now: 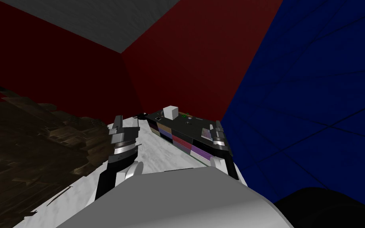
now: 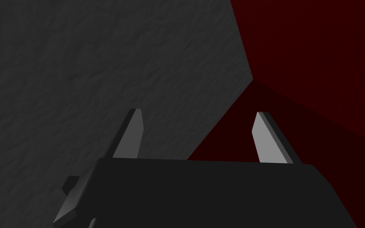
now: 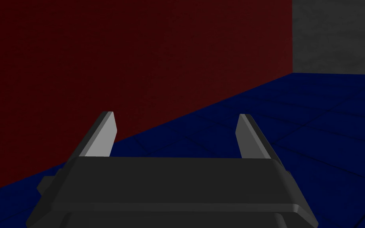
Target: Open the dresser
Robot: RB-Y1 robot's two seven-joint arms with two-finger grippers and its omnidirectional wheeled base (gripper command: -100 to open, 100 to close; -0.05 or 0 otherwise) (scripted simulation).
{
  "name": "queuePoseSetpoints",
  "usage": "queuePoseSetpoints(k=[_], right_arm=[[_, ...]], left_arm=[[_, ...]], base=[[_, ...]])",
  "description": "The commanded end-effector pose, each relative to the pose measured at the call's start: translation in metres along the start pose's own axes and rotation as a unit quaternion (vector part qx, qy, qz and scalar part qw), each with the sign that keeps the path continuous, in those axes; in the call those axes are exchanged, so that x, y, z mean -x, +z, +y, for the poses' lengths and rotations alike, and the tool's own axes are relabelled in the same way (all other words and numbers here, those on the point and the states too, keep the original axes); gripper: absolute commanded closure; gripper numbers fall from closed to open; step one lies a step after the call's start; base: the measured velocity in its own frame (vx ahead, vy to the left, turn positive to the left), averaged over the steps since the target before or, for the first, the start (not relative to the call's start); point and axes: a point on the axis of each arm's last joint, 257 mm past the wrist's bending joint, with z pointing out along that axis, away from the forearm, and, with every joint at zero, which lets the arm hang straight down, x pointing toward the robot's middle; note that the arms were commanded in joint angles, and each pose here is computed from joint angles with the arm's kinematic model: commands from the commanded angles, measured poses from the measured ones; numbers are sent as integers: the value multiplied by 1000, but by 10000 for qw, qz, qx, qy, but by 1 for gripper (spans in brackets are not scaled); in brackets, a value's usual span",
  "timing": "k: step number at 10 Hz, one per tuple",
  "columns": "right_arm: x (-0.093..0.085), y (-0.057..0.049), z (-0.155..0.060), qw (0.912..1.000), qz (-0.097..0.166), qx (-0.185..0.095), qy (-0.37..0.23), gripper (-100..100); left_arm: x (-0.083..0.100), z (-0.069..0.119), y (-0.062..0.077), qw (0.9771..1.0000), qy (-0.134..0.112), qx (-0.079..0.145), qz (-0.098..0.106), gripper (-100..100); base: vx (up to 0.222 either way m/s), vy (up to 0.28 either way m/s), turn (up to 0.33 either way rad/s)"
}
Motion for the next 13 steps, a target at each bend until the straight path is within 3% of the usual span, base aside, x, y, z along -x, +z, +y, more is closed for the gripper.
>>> queuePoseSetpoints(k=[1, 2, 3, 7, 8, 10, 11, 13], right_arm=[[0, 0, 0, 10000, 0, 0, 0, 0], [0, 0, 0, 10000, 0, 0, 0, 0], [-5, 0, -8, 9997, 166, -106, -138, -100], [-19, -6, -56, 9926, 667, -722, -707, -100], [-19, -6, -56, 9926, 667, -722, -707, -100], [-25, -14, -94, 9831, 898, -1183, -1074, -100], [-25, -14, -94, 9829, 898, -1191, -1077, -100], [-29, -28, -136, 9683, 1109, -1705, -1450, -100]], left_arm=[[0, 0, 0, 10000, 0, 0, 0, 0], [0, 0, 0, 10000, 0, 0, 0, 0], [0, 0, 0, 10000, 0, 0, 0, 0], [0, 0, 0, 10000, 0, 3, -1, 0], [0, 0, 0, 10000, 0, 3, -1, 0], [0, 0, 0, 10000, 0, 3, 0, 0], [0, 0, 0, 10000, 0, 3, -1, 0], [0, 0, 0, 10000, 0, 3, -1, 0]], base=[[0, 0, 0], [0, 0, 0], [9, 10, 24], [21, 32, 56], [22, 28, 21], [23, 39, 78], [30, 36, 29], [32, 43, 96]])
